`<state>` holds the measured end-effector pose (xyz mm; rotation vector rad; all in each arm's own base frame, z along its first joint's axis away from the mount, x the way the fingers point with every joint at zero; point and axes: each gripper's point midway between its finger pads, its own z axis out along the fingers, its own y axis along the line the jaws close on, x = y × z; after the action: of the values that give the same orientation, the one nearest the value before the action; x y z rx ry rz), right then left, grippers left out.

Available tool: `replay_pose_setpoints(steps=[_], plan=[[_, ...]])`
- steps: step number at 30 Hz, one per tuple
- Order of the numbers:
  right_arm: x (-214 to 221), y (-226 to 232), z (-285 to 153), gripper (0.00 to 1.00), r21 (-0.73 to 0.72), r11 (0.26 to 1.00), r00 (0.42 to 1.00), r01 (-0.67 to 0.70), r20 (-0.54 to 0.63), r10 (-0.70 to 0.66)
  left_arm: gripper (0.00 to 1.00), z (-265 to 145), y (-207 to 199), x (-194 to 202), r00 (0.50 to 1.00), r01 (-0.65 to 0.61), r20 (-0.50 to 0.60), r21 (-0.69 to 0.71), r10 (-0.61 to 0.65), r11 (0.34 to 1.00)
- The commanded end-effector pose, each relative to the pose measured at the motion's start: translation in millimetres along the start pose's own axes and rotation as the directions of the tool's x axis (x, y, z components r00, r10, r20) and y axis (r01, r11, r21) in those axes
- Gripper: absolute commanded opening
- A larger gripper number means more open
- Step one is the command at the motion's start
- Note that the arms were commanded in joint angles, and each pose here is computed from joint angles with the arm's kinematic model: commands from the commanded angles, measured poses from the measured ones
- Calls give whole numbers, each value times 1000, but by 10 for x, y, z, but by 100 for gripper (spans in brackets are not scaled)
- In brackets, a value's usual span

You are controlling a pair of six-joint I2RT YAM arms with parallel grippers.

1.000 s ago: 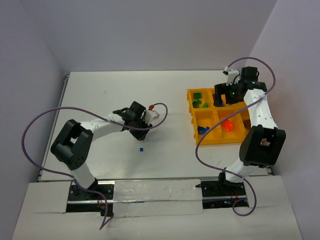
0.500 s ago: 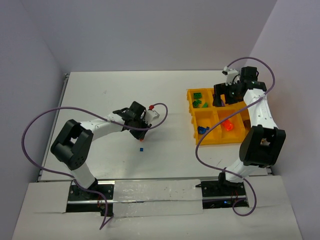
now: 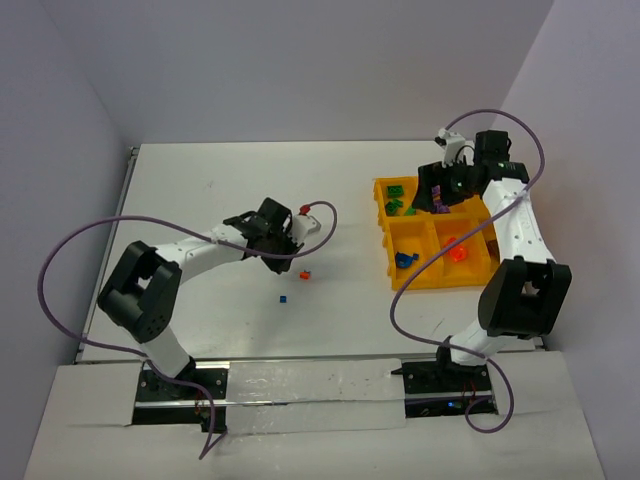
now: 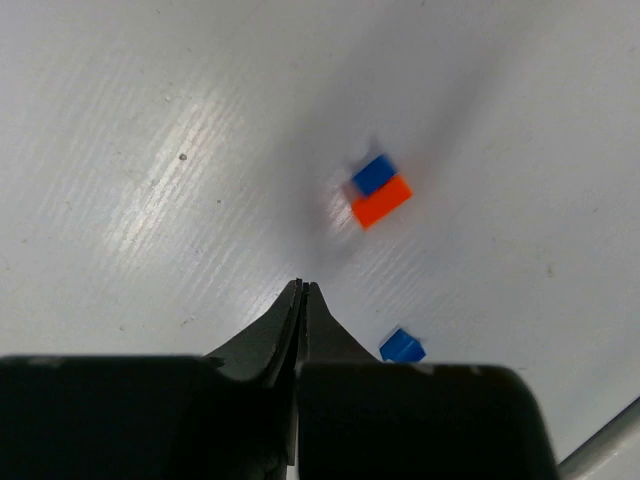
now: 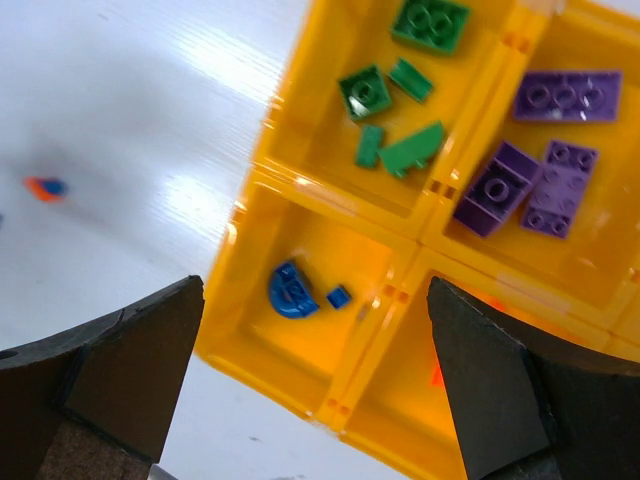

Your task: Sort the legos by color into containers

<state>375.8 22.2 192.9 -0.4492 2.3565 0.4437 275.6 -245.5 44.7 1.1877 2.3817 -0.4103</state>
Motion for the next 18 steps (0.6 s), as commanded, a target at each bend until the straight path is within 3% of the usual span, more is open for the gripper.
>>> replay_pose_setpoints(steps=[1,6,8,9,10,12,18], plan=[[-525,516,-275,100,-102,991,976,87,209,-64,0,-514,-46,-718,969,-17,246,66,1,998],[-568,855,-158,100,-153,984,974,91,220,-56,2,-740,9,-1014,947,22,319,80,-47,997],[-542,918,-99,100,-171,982,979,79,200,-44,13,-710,4,-1001,954,24,296,90,-50,996],[-521,920,-57,100,-176,983,983,60,184,-28,37,-665,-21,-961,960,16,277,108,-46,994],[-526,896,-47,100,-169,984,984,46,180,-15,54,-624,-62,-910,964,4,262,129,-38,992],[-519,837,-28,100,-147,989,985,35,172,-9,66,-564,-105,-841,967,-16,253,129,-17,992],[-481,618,-20,100,-94,995,986,-42,159,57,71,-234,-263,-763,981,-58,189,118,35,991]])
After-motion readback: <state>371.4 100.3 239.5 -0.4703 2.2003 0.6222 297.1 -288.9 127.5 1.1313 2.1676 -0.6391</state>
